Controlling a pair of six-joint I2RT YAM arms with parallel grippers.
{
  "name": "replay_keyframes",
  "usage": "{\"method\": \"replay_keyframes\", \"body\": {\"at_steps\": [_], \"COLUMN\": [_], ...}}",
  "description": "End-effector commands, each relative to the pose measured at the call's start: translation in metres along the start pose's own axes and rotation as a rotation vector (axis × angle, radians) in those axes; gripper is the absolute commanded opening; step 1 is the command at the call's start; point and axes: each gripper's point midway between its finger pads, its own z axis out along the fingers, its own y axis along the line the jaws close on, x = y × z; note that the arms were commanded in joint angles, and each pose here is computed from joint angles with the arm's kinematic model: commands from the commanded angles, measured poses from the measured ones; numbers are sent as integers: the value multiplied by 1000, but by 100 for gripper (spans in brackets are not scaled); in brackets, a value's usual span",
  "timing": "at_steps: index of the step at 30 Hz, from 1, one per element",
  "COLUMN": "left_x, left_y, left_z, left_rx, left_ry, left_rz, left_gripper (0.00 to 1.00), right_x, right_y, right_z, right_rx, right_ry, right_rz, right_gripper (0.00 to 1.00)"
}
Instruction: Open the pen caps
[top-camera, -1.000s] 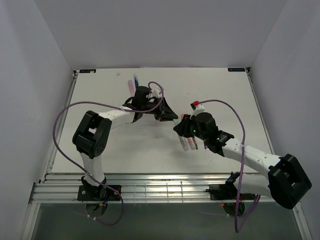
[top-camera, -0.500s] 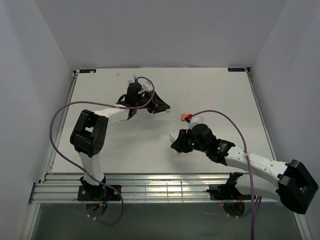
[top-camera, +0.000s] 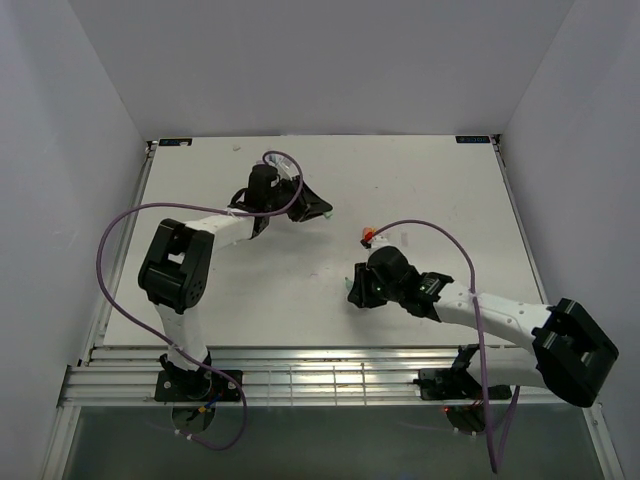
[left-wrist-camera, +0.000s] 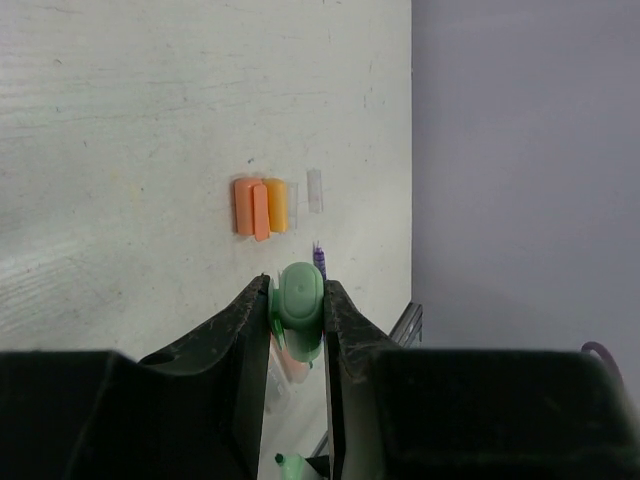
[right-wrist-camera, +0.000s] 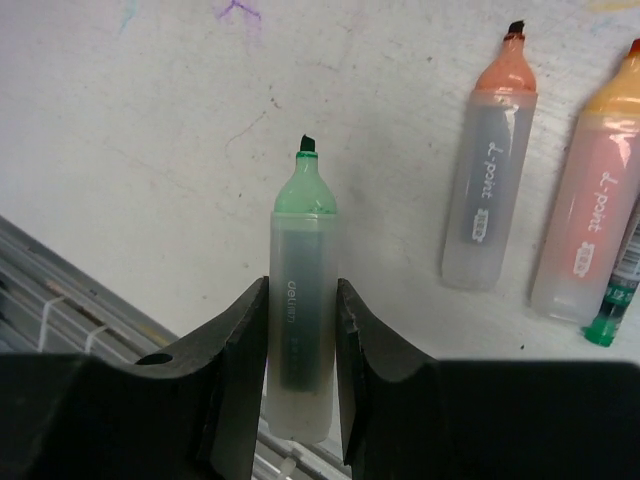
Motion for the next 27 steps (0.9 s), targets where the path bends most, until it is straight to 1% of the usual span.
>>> {"method": "replay_keyframes", "body": {"at_steps": [1, 3, 5, 6, 10, 15, 19, 21, 25, 27], "left_x": [12, 24, 24, 32, 41, 47, 46, 50, 52, 52], "left_y": [2, 12, 14, 17, 28, 35, 38, 43, 47, 50], "left_z": [1, 8, 14, 18, 30, 44, 49, 50, 54, 56], "left_rx": [0, -38, -69, -95, -142, -166, -174, -198, -214, -220], "left_ry": [47, 80, 85, 103, 126, 156, 154, 169, 176, 180], "left_rz": [16, 8, 35, 37, 41, 50, 56, 48, 56, 59], "left_gripper": [1, 1, 2, 2, 2, 2, 4, 7, 20, 26], "right_x": [-27, -26, -29, -28, -32, -29, -27, -24, -24, -25], "right_y": [-3, -10, -10, -11, -20, -29, -36, -40, -45, -48], "right_z": [11, 20, 24, 28, 34, 42, 46, 49, 51, 51], "right_rx": [79, 116, 123, 134, 178, 204, 222, 231, 243, 252], "right_ry": [-43, -25, -28, -22, -28, -6, 7, 19, 24, 22], "right_rz": [-72, -85, -96, -99, -101, -97, -91, -88, -77, -74], "right_gripper": [8, 8, 8, 8, 8, 8, 8, 8, 15, 17]}}
